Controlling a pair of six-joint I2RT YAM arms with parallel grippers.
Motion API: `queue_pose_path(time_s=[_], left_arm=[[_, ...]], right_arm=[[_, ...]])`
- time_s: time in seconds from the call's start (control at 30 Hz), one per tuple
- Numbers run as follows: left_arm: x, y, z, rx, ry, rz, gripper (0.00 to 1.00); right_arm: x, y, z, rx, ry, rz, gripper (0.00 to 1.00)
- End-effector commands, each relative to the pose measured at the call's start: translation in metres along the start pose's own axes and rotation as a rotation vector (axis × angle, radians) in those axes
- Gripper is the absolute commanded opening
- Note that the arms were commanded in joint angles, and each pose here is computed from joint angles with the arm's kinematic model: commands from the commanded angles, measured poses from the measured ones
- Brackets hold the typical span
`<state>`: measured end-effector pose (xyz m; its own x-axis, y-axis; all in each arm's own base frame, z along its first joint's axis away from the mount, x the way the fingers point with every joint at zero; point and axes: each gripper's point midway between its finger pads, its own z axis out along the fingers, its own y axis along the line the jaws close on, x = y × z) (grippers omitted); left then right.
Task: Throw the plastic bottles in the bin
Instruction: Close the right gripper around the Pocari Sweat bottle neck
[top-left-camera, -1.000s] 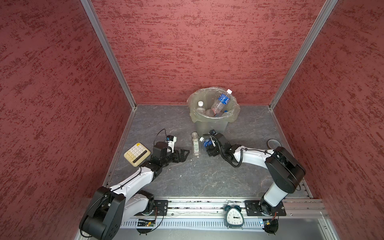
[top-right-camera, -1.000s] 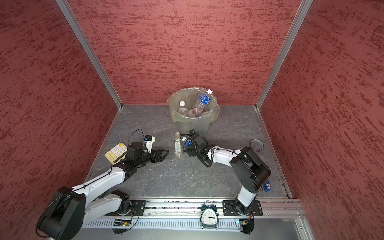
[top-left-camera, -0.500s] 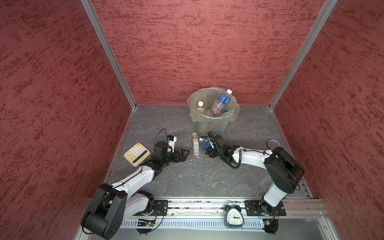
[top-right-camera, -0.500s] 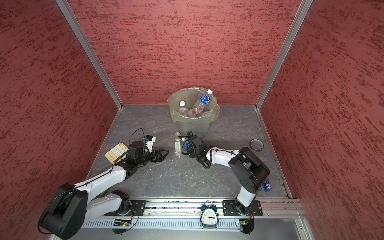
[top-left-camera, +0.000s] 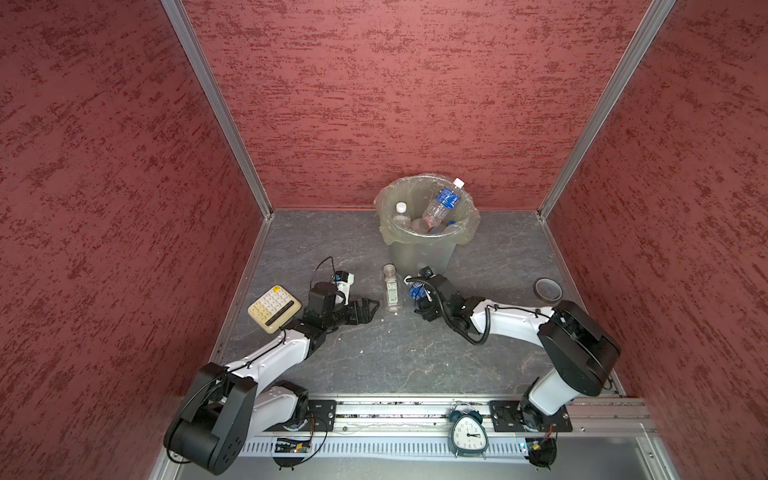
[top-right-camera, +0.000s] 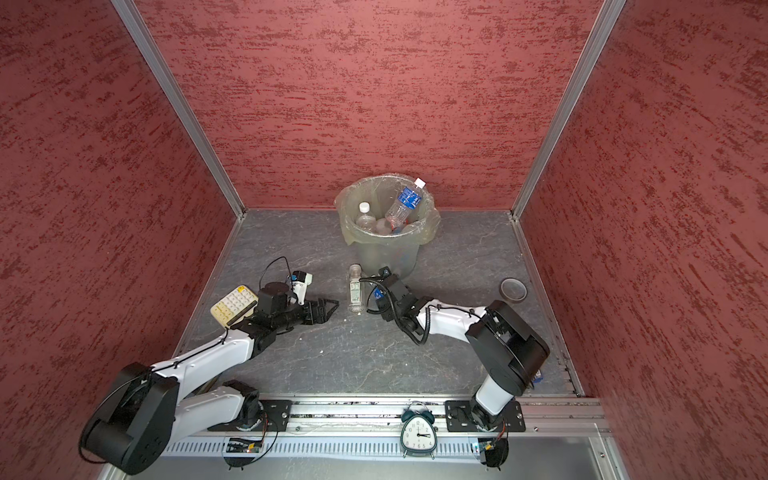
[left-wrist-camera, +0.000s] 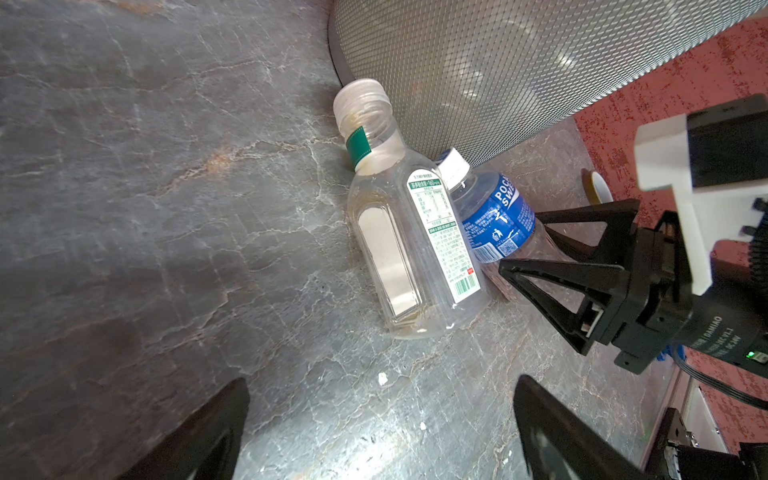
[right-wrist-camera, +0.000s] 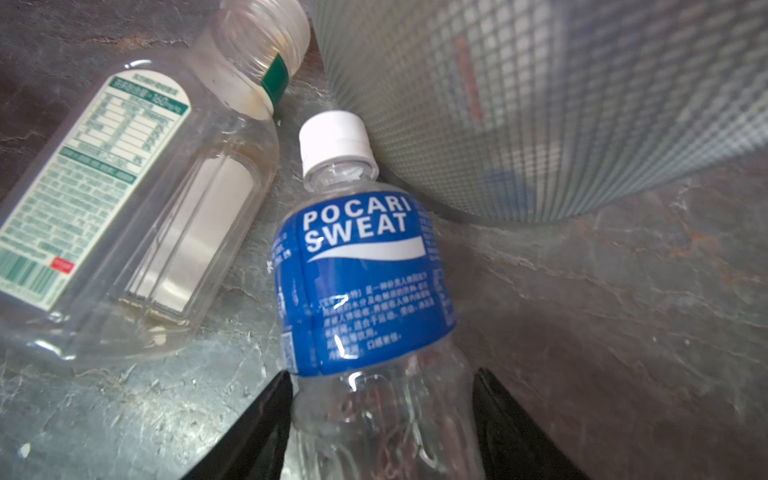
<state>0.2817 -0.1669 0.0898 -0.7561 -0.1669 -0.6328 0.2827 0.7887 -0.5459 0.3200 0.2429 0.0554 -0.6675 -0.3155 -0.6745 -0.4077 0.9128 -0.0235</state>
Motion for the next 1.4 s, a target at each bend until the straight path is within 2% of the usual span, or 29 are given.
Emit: queue_pose_path(time_s=[0.0,0.3,0.5,0.73,1.13,1.37], left_arm=[[-0.014,-0.008,-0.002,0.026,-0.037,0.009,0.99],[-0.014,-0.009,-0.001,0.037,-0.035,0.008,0.99],[-0.014,-0.01,-0.002,0.039,-0.036,0.009,0.99],[-0.014,-0.009,-0.003,0.034,-0.038,0.01,0.99],[-0.015,-0.009,-0.003,0.032,-0.042,0.013,0.99],[-0.016,-0.009,-0.001,0.036,-0.038,0.013,0.99]], right_arm=[[0.017,-0.014,-0.008,0.062,0.039,0.07,0.7],[0.037,-0.025,-0.018,0.111,0.1,0.164,0.71],[0.035,-0.019,-0.013,0.088,0.103,0.129,0.81],[0.016,-0.021,-0.004,0.126,0.088,0.067,0.87],[0.017,-0.02,0.014,0.114,0.16,0.006,0.77],[0.018,-0.022,0.007,0.114,0.173,0.004,0.77]])
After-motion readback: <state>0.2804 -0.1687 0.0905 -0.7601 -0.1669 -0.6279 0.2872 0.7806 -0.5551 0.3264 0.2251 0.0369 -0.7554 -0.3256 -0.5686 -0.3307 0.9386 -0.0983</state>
